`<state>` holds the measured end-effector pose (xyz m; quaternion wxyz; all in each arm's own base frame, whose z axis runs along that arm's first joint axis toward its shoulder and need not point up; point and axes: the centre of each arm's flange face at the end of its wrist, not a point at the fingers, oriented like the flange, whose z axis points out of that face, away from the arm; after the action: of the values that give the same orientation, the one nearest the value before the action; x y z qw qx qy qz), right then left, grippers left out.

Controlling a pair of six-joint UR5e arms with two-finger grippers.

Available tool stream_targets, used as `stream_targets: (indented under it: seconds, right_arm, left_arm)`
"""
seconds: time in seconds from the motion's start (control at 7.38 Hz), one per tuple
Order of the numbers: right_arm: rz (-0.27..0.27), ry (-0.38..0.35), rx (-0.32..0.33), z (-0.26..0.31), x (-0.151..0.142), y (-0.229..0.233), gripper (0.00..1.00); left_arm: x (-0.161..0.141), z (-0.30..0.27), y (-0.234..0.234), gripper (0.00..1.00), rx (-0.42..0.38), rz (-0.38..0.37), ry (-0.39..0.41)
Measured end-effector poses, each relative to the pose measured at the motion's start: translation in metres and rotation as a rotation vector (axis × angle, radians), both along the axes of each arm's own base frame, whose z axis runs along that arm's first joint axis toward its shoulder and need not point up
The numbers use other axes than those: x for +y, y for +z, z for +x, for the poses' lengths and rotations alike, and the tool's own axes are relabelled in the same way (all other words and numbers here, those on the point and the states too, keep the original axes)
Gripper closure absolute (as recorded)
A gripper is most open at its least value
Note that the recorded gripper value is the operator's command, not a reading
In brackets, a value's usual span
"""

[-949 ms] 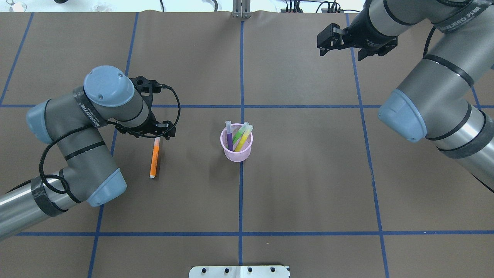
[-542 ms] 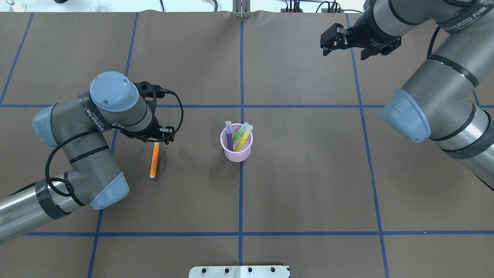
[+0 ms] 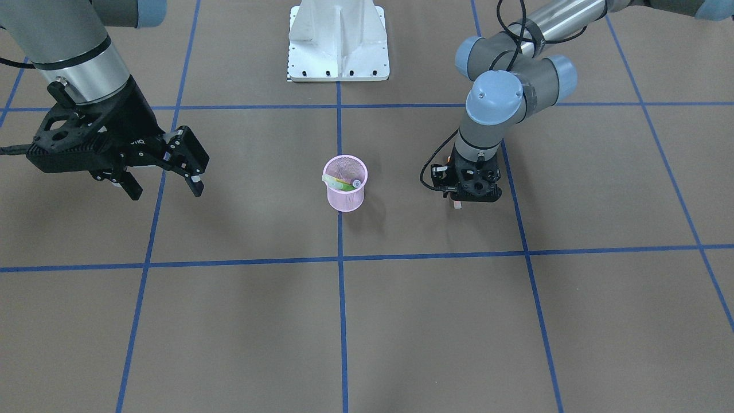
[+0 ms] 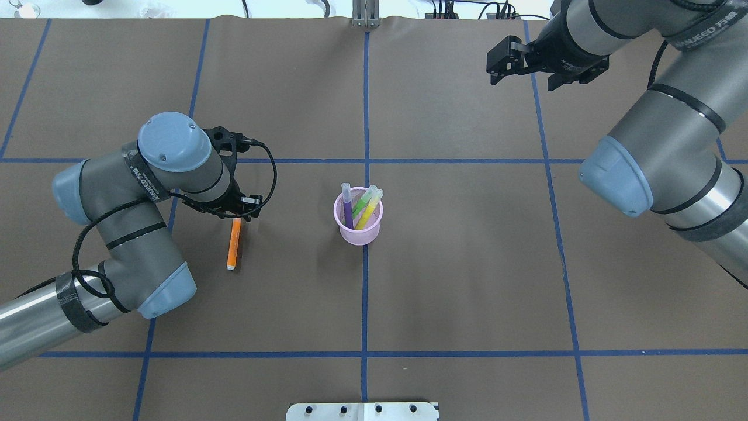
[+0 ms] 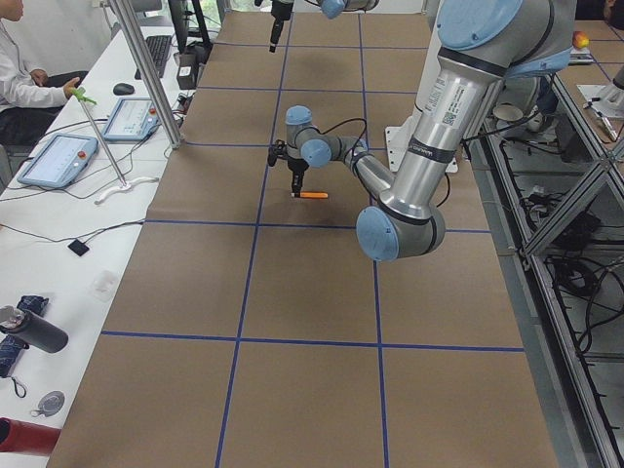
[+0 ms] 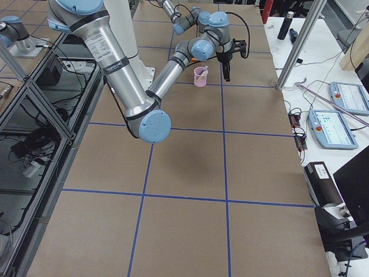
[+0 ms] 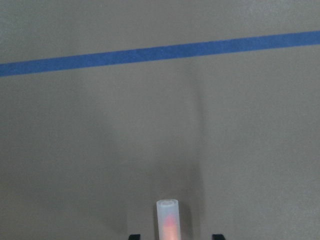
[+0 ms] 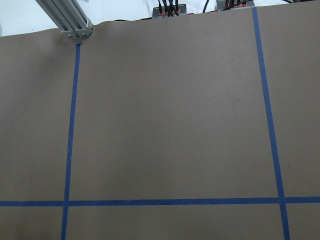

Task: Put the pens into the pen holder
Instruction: 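Grasp the orange marker with the left gripper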

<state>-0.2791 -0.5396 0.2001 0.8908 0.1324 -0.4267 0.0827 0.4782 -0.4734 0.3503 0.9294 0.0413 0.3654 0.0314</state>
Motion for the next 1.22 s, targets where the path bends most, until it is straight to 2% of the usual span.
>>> stream_targets:
  seconds: [0.14,0.27,0.54,0.68,1.22]
  right_arm:
    - [-0.001,0.0,0.001,0.0,0.0,0.001,0.0]
    - [-0.001,0.0,0.001,0.0,0.0,0.001,0.0]
    - [-0.001,0.0,0.001,0.0,0.0,0.001,0.0]
    - [0.0,0.0,0.001,0.0,0.0,0.001,0.0]
    - [0.0,0.0,0.0,0.0,0.0,0.001,0.0]
  left_arm:
    - [-0.001,0.002,0.004,0.48,0.002,0.001,0.001]
    - [-0.004,0.006,0.01,0.54,0.012,0.007,0.0]
    - [-0.008,0.011,0.015,0.89,0.036,0.023,0.0]
    - [-0.008,0.011,0.015,0.99,0.042,0.026,0.001]
    - [-0.006,-0.001,0.003,1.0,0.062,0.04,-0.006]
